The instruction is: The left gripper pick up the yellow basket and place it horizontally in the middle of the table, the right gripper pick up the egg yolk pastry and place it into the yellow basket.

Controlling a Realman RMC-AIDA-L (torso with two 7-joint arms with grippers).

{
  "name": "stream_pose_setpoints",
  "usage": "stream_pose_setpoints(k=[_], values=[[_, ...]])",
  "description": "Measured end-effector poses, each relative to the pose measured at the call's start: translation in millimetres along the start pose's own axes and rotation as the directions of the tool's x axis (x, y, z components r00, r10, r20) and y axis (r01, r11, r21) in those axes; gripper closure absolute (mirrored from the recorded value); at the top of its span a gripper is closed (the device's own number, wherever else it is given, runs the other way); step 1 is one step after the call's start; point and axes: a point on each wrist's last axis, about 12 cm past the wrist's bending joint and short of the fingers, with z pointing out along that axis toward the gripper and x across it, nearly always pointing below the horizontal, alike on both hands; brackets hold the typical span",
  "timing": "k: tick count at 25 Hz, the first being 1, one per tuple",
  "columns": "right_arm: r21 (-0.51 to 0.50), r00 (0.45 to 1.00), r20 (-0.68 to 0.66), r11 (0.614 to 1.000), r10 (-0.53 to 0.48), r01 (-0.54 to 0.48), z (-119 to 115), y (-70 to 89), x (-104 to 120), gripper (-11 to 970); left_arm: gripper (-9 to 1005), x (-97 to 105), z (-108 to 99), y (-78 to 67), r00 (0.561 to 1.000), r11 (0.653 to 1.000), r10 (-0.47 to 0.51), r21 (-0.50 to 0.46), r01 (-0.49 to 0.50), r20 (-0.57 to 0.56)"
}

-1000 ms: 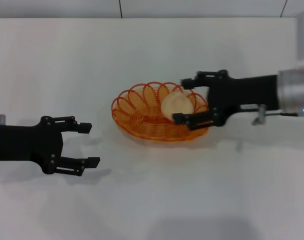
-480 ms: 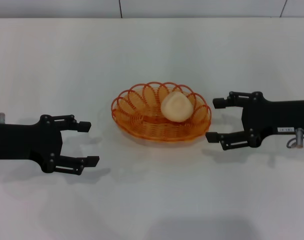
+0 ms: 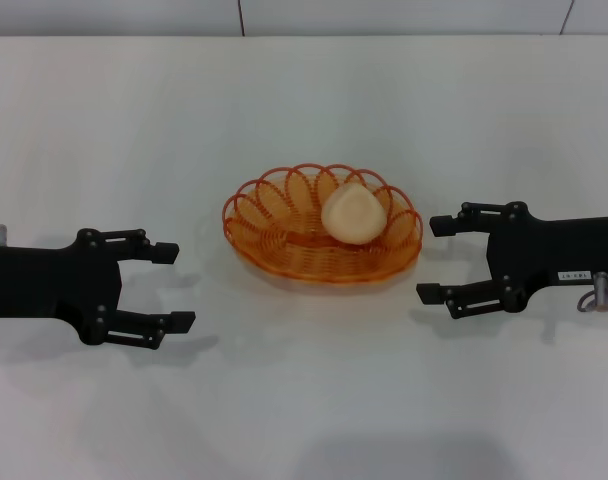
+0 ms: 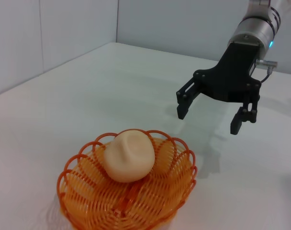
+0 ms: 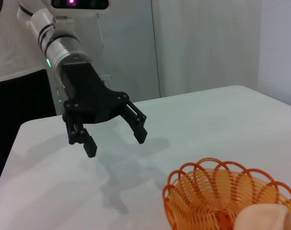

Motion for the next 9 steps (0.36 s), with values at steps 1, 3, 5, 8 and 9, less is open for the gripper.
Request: stream_pose_setpoints(k=[1, 3, 5, 8, 9], values=[[0.000, 1.000, -0.001, 1.000, 0.000, 0.000, -0.3, -0.1, 0.1, 90, 133, 0.0, 0.0, 0.0, 1.000, 1.000, 0.000, 0.000, 0.000, 0.000], [-0.002, 1.000, -0.002, 1.000, 0.000, 0.000, -0.8, 0.0, 0.2, 90, 133, 0.0, 0.0, 0.1, 1.000, 1.000, 0.000, -0.001, 0.000, 0.000], [-0.004, 1.000, -0.003, 1.000, 0.001, -0.001, -1.6, 0.3, 0.6, 90, 133, 0.0, 0.0, 0.1, 1.000, 1.000, 0.000, -0.001, 0.000, 0.000], [-0.005, 1.000, -0.005, 1.000, -0.002, 0.002, -3.1, 0.1, 0.9, 90, 133, 0.0, 0.0, 0.1, 1.000, 1.000, 0.000, -0.001, 0.000, 0.001], [-0.004, 1.000, -0.007, 1.000, -0.003, 0.003, -4.2, -0.4, 1.2, 90, 133, 0.0, 0.0, 0.1, 1.000, 1.000, 0.000, -0.002, 0.000, 0.001]])
